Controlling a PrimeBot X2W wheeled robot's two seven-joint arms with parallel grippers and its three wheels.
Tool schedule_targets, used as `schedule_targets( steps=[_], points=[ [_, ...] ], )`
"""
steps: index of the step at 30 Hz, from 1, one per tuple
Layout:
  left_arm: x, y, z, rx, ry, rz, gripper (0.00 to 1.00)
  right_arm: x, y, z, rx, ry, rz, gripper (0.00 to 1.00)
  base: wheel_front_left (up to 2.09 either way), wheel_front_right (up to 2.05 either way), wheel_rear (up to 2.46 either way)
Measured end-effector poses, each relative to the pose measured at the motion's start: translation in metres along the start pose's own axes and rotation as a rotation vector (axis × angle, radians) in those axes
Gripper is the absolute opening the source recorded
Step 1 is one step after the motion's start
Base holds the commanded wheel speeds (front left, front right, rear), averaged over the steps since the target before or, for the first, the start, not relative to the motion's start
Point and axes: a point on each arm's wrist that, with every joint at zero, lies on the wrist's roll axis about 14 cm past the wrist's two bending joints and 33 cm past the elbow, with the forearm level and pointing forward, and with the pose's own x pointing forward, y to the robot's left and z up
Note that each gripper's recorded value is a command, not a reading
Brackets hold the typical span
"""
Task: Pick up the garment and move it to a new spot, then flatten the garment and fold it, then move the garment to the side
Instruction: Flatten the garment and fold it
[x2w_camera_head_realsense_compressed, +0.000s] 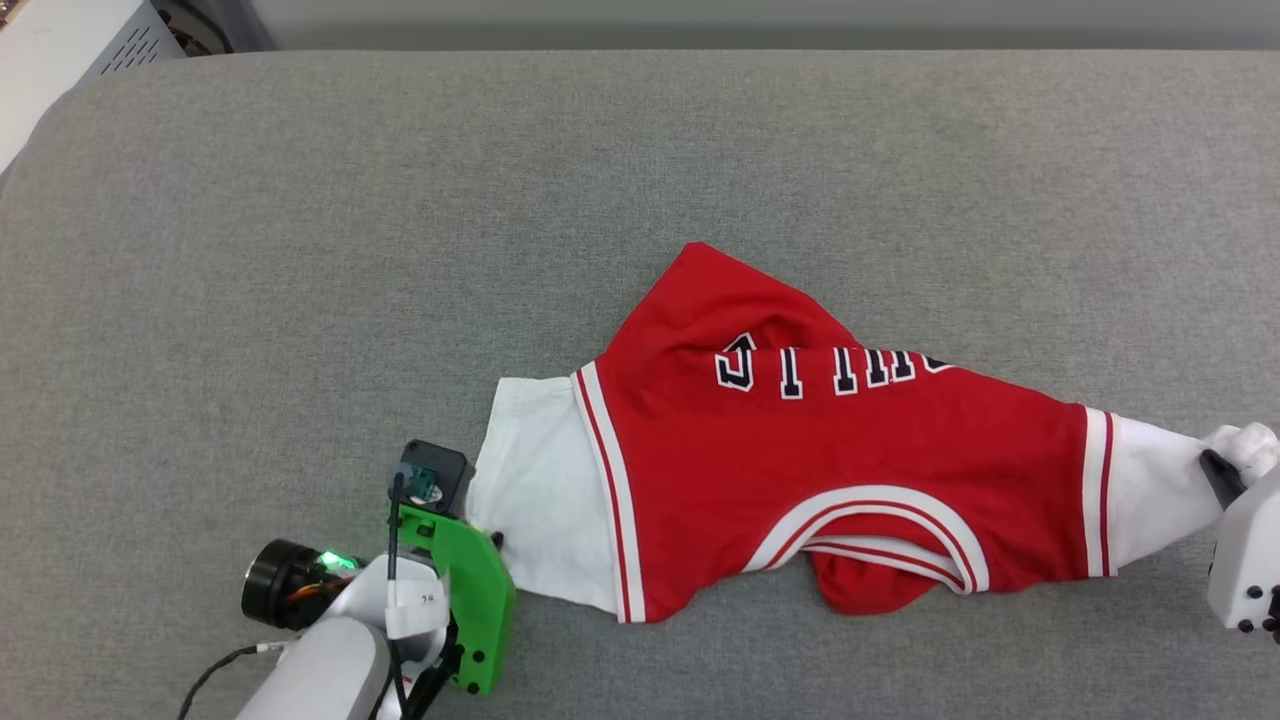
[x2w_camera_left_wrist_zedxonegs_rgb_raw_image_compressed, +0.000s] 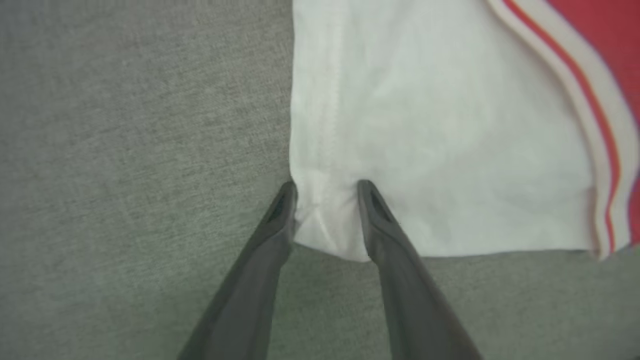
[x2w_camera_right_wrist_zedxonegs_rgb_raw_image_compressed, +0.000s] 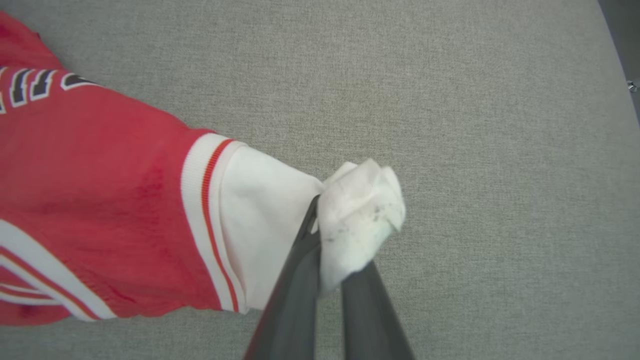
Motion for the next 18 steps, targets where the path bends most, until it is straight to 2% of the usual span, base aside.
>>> schedule_targets(
  steps=[3,8,13,18],
  points=[
    [-0.001,-0.012,0.006,-0.023,-0.029,-0.041,0.0,-0.002,-0.001,0.002,0.002,-0.013,-0.001,0.0,0.0,0.0,0.0],
    [-0.017,-0.014,0.028,-0.056,-0.161,-0.049,0.0,-0.009,-0.006,0.01,0.003,-0.049,-0.007,0.0,0.0,0.0,0.0],
    [-0.053,-0.011,0.077,-0.082,-0.368,-0.059,0.0,-0.021,-0.016,0.027,-0.005,-0.101,-0.025,0.0,0.0,0.0,0.0],
    [-0.105,0.0,0.118,-0.051,-0.543,-0.03,0.0,-0.039,-0.023,0.06,-0.005,-0.202,-0.029,0.0,0.0,0.0,0.0]
  ],
)
